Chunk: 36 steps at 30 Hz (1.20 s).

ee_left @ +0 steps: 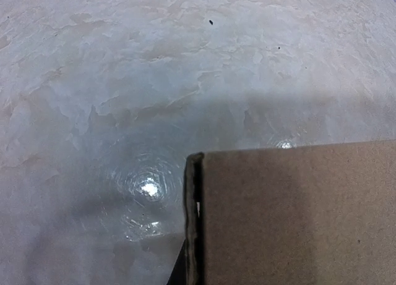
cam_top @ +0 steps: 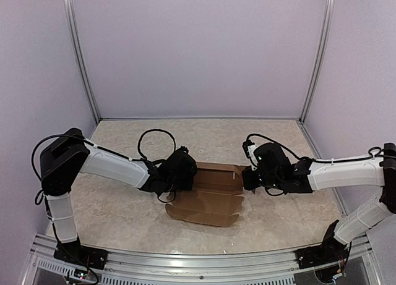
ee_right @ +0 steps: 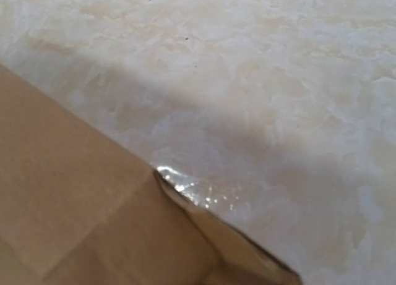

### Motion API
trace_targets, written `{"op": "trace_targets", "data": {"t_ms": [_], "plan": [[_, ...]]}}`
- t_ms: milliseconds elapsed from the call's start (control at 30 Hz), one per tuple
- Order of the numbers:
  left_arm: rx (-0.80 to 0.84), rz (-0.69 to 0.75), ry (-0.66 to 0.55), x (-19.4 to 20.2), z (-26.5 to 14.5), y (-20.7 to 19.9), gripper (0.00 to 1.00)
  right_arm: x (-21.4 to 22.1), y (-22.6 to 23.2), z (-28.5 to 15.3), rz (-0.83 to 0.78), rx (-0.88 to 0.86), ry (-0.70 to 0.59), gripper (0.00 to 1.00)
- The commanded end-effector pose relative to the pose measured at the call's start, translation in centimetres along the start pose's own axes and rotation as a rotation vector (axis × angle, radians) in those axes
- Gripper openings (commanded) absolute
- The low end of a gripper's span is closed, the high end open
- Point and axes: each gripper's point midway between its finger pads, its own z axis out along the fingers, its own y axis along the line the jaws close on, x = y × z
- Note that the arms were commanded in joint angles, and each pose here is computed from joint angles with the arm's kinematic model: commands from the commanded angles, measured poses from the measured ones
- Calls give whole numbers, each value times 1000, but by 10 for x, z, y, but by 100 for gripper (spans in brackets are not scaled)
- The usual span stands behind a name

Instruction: Fold the paper box

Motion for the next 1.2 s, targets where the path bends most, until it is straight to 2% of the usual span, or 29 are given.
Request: {"op": "trace_targets", "data": {"t_ms": [0, 433, 900, 1167], "plan": [[38, -3, 11, -7, -8, -14, 0, -8, 6, 6, -2, -19, -4, 0], [96, -13, 41, -9, -7, -29, 0, -14, 33, 19, 82, -146, -27, 0], [209, -62, 90, -6, -15, -50, 0, -64, 43, 0, 170, -215, -216, 0], [268, -125, 85, -13, -15, -52, 0, -71, 39, -14, 151, -194, -240, 0]]}}
